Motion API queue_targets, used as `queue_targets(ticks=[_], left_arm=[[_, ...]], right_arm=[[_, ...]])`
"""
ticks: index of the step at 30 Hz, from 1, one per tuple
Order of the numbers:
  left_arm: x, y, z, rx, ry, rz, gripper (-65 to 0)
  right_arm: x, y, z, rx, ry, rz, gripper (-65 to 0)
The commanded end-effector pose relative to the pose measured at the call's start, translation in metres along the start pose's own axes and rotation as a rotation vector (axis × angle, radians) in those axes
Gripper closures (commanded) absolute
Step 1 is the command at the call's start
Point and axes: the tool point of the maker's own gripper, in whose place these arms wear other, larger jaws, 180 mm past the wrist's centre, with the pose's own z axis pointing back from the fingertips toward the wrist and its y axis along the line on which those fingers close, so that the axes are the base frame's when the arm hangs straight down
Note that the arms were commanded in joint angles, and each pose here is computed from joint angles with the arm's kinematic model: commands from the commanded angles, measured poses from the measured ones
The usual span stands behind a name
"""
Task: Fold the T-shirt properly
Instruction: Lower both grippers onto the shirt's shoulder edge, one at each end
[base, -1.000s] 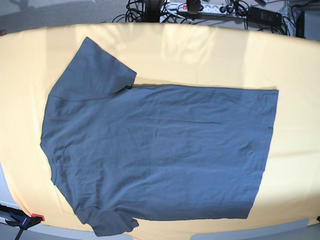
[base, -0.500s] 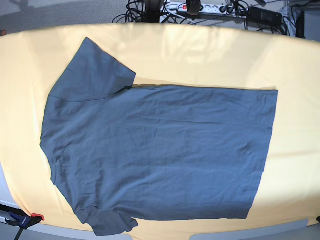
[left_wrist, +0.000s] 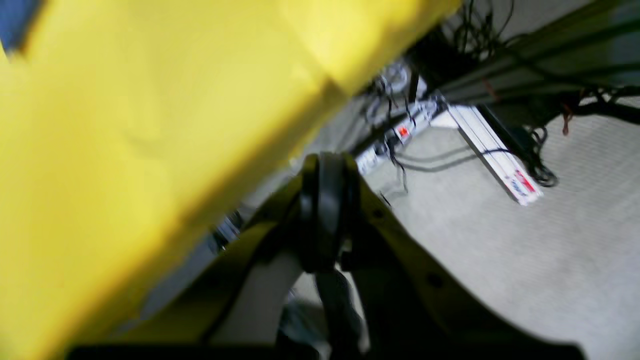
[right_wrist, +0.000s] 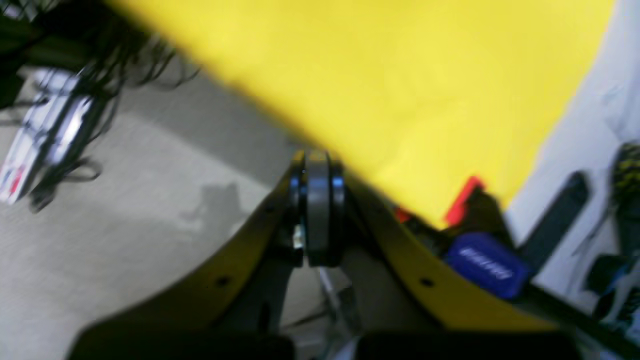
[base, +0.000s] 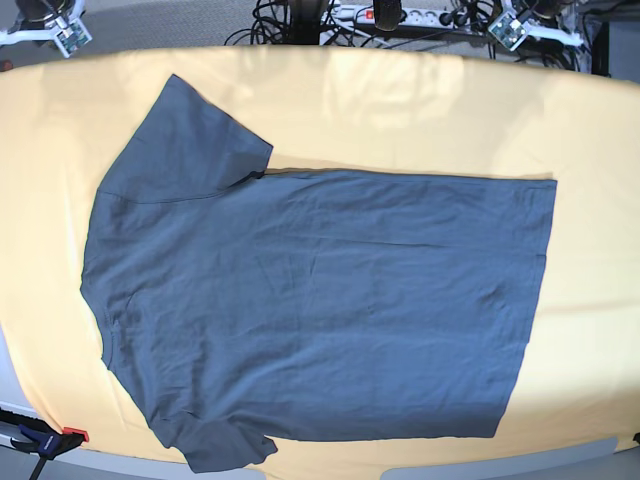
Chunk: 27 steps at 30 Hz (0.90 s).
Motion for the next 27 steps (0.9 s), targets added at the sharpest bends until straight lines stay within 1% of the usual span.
queue_targets(ticks=[1, 3, 6, 8, 10, 12, 14, 16, 20, 22, 23, 24, 26, 27], left_arm=[[0.003, 0.01, 0.003, 0.038, -0.01, -0.024, 0.0], [0.011, 0.028, 0.004, 0.091, -0.037, -0.032, 0.0], [0.029, 0.054, 0.002, 0.161, -0.096, -0.043, 0.0], [0.043, 0.068, 0.002, 0.194, -0.136, -0.08, 0.0], [0.06, 0.076, 0.001, 0.204, -0.189, -0.128, 0.0], [0.078, 0.081, 0.001, 0.197, -0.246, -0.19, 0.0], [0.085, 0.091, -0.004, 0.191, -0.268, -0.245, 0.0], [0.088, 0.102, -0.01, 0.179, -0.277, -0.304, 0.0], [0.074, 0.121, -0.027, 0.083, -0.24, -0.479, 0.0], [0.07, 0.132, -0.031, 0.03, -0.251, -0.535, 0.0], [0.069, 0.138, -0.032, 0.009, -0.26, -0.56, -3.9], [0.068, 0.145, -0.032, -0.007, -0.264, -0.583, -11.5], [0.066, 0.16, -0.032, -0.011, -0.258, -0.612, -29.2], [0.066, 0.168, -0.032, -0.008, -0.254, -0.615, -35.8]], right_arm=[[0.004, -0.006, 0.004, -0.015, -0.02, 0.013, 0.0], [0.012, -0.013, 0.002, -0.016, -0.053, -0.003, 0.0], [0.037, -0.02, -0.004, 0.004, -0.147, -0.01, 0.0], [0.055, -0.025, -0.006, 0.013, -0.21, -0.007, 0.0], [0.071, -0.03, -0.007, 0.014, -0.272, -0.023, 0.0], [0.088, -0.033, -0.007, 0.03, -0.339, -0.044, 0.0], [0.103, -0.033, -0.006, 0.054, -0.397, -0.06, 0.0], [0.111, -0.034, -0.005, 0.064, -0.428, -0.062, 0.0], [0.113, -0.034, -0.005, 0.065, -0.436, -0.059, 0.0], [0.113, -0.034, -0.005, 0.065, -0.436, -0.06, 0.0], [0.113, -0.034, -0.005, 0.065, -0.436, -0.06, 0.0], [0.113, -0.034, -0.005, 0.065, -0.436, -0.06, 0.0], [0.113, -0.034, -0.005, 0.065, -0.436, -0.06, 0.0], [0.113, -0.034, -0.005, 0.065, -0.436, -0.062, 0.0]])
